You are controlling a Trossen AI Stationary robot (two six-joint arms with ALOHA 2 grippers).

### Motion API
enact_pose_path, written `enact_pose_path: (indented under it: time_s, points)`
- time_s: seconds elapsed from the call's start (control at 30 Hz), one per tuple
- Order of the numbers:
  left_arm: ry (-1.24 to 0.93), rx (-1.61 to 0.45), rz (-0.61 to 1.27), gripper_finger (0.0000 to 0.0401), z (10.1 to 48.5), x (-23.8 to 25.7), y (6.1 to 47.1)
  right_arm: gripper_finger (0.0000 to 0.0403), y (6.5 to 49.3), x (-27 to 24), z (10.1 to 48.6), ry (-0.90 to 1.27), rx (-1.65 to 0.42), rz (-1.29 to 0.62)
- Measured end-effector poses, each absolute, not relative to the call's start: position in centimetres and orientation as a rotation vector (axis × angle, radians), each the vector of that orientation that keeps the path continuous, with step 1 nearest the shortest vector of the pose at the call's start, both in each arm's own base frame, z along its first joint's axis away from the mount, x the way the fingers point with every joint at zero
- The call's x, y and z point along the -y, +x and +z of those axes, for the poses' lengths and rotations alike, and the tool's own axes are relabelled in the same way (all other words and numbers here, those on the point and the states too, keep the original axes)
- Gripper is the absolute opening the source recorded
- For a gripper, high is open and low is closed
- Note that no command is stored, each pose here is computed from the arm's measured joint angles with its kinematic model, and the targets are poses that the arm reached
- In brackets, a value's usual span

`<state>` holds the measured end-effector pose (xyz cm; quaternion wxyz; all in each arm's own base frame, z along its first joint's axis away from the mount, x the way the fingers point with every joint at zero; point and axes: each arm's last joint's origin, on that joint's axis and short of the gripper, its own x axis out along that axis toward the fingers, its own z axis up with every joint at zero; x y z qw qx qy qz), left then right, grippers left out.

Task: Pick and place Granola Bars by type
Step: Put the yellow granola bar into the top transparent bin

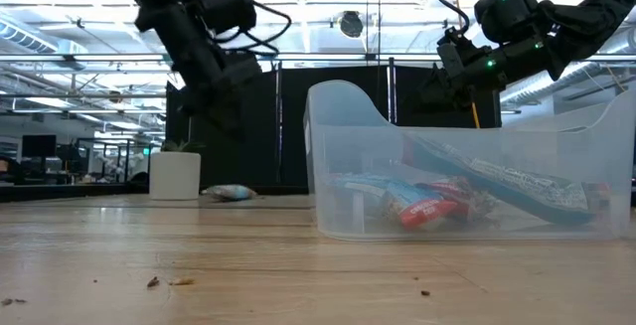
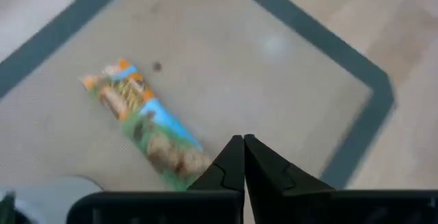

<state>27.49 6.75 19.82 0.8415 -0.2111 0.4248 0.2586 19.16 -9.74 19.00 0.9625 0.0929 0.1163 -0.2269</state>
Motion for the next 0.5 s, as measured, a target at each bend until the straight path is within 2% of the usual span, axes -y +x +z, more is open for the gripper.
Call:
enact_pose_path:
  time_s: [0.17, 0.3, 0.5]
  points:
    - [-0.470, -0.938, 0.512, 0.0056, 18.3, -7.1, 28.1, 0.0155, 19.2, 9.7, 19.0, 0.203, -0.232, -0.461]
    - [-0.466, -0.950, 0.521, 0.0118, 17.3, -7.3, 28.8, 0.0155, 19.2, 9.7, 19.0, 0.203, -0.232, -0.461]
    - [-0.474, -0.972, 0.646, 0.0205, 16.0, -8.2, 28.8, 0.0155, 19.2, 9.7, 19.0, 0.209, -0.230, -0.462]
